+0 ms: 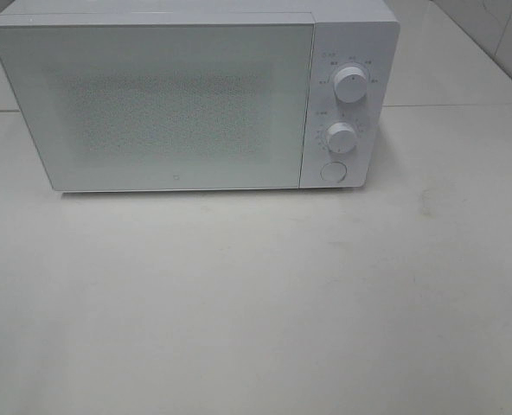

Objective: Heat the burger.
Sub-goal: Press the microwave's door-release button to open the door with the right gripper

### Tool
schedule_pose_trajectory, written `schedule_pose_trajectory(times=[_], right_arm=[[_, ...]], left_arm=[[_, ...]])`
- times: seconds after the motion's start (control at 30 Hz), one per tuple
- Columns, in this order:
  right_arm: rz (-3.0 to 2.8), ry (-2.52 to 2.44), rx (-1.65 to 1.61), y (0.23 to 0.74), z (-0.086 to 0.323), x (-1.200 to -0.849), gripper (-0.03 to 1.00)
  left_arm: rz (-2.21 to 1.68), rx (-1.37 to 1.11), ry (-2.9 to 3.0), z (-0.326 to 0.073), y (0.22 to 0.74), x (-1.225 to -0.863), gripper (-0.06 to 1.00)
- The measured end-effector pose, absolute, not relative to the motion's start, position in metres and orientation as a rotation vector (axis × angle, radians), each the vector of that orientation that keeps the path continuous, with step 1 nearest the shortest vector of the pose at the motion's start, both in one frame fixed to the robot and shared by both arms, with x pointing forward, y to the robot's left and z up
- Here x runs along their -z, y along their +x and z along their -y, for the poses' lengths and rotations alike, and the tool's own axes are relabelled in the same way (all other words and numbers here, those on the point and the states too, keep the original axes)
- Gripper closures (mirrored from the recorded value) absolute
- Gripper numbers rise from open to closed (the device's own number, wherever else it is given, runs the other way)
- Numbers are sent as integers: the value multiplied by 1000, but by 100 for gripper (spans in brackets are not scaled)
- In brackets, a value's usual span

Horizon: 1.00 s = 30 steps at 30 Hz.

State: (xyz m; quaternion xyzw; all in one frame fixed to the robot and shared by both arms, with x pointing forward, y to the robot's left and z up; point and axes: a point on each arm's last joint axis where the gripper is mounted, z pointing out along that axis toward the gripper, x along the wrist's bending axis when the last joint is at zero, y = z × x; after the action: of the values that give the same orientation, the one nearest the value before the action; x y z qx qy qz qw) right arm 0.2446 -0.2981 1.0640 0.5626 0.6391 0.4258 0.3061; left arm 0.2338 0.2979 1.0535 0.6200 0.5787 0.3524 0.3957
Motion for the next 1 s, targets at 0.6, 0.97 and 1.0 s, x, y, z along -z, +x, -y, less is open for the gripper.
schedule_pose_trajectory(times=[0.6,0.97,1.0], right_arm=[[-1626,1501,-1125,233,301,-1057,24],[-1611,1487,-1141,237,300,-1064,24],[-1611,1487,-1141,237,300,-1064,24]], left_arm=[[-1467,-893,1571,-298,234,-1054,-3],[-1467,-893,1571,-298,234,-1054,-3],[-1467,-893,1571,-298,234,-1054,-3]])
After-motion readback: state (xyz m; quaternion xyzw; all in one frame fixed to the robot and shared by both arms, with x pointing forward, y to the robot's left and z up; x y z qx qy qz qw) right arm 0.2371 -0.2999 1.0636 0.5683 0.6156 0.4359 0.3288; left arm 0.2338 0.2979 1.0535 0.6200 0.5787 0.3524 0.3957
